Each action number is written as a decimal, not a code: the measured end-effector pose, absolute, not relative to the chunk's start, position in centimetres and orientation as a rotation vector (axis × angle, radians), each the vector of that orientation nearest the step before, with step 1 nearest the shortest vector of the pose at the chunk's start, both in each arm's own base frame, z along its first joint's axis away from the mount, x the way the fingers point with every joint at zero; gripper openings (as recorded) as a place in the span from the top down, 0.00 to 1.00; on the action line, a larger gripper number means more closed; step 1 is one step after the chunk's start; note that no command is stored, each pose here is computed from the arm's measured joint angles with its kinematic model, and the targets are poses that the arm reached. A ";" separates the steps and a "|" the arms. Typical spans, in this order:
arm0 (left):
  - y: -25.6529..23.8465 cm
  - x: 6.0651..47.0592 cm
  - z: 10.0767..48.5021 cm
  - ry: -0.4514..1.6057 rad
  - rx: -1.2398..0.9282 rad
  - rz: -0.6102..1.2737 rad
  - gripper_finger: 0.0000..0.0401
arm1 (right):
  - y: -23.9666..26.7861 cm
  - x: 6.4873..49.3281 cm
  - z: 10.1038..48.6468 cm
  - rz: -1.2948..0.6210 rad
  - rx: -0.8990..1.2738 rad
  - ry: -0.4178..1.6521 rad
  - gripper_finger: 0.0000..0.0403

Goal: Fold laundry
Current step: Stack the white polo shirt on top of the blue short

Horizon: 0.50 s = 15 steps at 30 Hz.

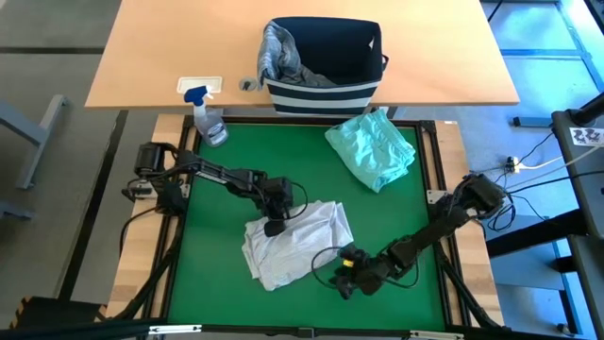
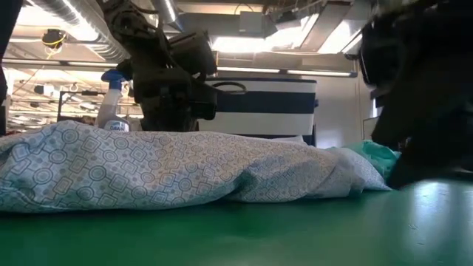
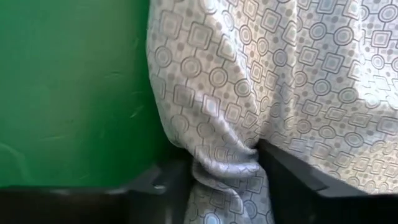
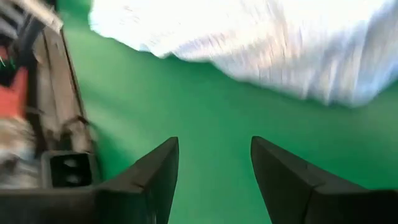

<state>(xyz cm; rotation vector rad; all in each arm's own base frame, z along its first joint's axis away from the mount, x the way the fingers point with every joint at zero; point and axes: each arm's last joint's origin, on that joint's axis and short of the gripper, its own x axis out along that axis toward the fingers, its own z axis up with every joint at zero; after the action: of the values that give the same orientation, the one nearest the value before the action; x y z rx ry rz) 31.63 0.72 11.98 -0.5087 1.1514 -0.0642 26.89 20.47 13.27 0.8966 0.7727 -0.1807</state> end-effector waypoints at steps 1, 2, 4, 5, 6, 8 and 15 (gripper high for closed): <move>0.7 31.7 12.0 1.150 -0.511 -0.073 0.64 | 20.6 26.9 13.2 -0.198 1.000 0.790 0.50; 0.7 31.7 12.0 1.147 -0.512 -0.077 0.69 | 20.8 27.0 13.2 -0.208 1.106 0.799 0.50; 0.6 31.7 11.9 1.140 -0.513 -0.086 0.78 | 21.1 27.3 13.3 -0.220 1.254 0.783 0.50; 0.6 31.8 11.9 1.135 -0.515 -0.092 0.82 | 21.2 27.4 13.4 -0.222 1.292 0.761 0.50; 0.6 31.8 11.9 1.129 -0.516 -0.098 0.86 | 21.2 27.5 13.4 -0.221 1.306 0.737 0.50; 0.5 31.9 12.0 1.116 -0.515 -0.111 0.92 | 20.9 27.9 13.3 -0.263 1.343 0.671 0.50; 0.6 32.0 12.0 1.104 -0.475 -0.109 0.96 | 19.8 30.0 11.4 -0.386 1.511 0.554 0.50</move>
<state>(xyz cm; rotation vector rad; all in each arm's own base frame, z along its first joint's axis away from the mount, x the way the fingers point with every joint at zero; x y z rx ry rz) 32.02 0.56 11.97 -0.4749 1.1039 -0.1086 29.96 19.85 11.36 1.5107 0.5542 -0.3858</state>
